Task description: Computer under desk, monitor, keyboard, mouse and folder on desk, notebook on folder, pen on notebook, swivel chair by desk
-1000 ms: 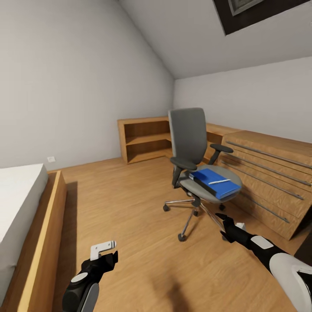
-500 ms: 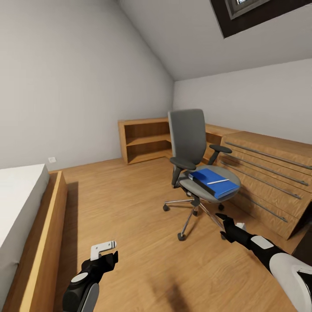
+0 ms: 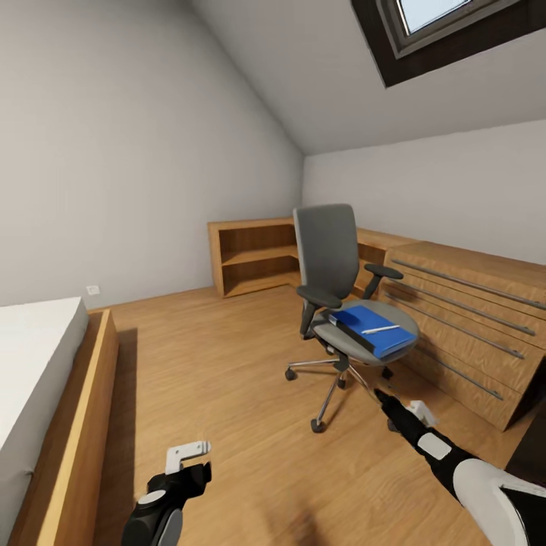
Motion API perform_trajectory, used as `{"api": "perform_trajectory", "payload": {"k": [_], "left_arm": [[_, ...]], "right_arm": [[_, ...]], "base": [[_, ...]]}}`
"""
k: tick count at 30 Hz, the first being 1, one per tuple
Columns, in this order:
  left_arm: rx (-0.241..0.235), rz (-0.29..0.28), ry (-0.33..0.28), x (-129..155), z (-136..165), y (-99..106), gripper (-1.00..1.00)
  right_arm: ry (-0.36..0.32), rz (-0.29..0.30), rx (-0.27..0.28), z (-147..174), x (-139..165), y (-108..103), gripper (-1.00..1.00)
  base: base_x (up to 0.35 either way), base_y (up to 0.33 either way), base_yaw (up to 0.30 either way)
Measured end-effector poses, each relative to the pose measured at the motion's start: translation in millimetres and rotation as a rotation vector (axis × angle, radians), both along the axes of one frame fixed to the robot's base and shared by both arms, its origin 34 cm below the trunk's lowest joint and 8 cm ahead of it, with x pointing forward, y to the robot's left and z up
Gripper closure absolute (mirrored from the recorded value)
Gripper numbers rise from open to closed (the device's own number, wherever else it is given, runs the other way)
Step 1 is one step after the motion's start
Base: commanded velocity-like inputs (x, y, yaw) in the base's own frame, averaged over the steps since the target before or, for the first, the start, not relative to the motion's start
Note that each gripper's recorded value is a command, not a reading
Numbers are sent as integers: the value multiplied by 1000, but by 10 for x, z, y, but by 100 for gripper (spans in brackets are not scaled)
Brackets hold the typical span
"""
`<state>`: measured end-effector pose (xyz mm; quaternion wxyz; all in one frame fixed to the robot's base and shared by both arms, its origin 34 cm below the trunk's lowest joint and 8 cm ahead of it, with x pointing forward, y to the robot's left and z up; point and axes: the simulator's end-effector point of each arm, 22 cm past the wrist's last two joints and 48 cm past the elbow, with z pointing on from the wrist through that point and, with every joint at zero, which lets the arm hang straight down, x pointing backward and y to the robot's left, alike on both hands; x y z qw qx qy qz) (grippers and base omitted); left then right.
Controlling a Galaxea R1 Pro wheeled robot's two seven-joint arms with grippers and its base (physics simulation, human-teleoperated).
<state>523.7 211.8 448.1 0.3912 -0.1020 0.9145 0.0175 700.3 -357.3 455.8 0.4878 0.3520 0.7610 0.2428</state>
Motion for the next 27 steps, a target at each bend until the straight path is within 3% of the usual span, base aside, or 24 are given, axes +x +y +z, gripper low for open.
{"api": "perform_trajectory", "payload": {"k": [2,5,6,7,10,17,27], "left_arm": [[7,3,17,-21,-40,10,-100],[8,10,8,5,18,25,-100],[11,22,-1,11,-22,51,-100],[11,28,-7,14,-36,62,-100],[9,43,-28,10,-22,81,-100],[8,77,-59,-74,-55,123,-100],[19,113,-106,-102,-4,228,-100]], "right_arm": [[-23,35,-158,-144,-138,184,-100],[-28,54,-225,-220,-260,300,-100],[-26,53,-324,-420,-515,319,-100],[-12,46,-376,-581,-744,296,-100],[-51,35,-478,-542,-891,270,-100],[-97,6,-590,-444,-1151,301,-100],[-154,-64,-665,-259,-1526,415,-100]], "base": [[0,0,0],[0,0,0],[0,0,0],[0,0,0],[0,0,0],[0,0,0],[0,0,0]]}}
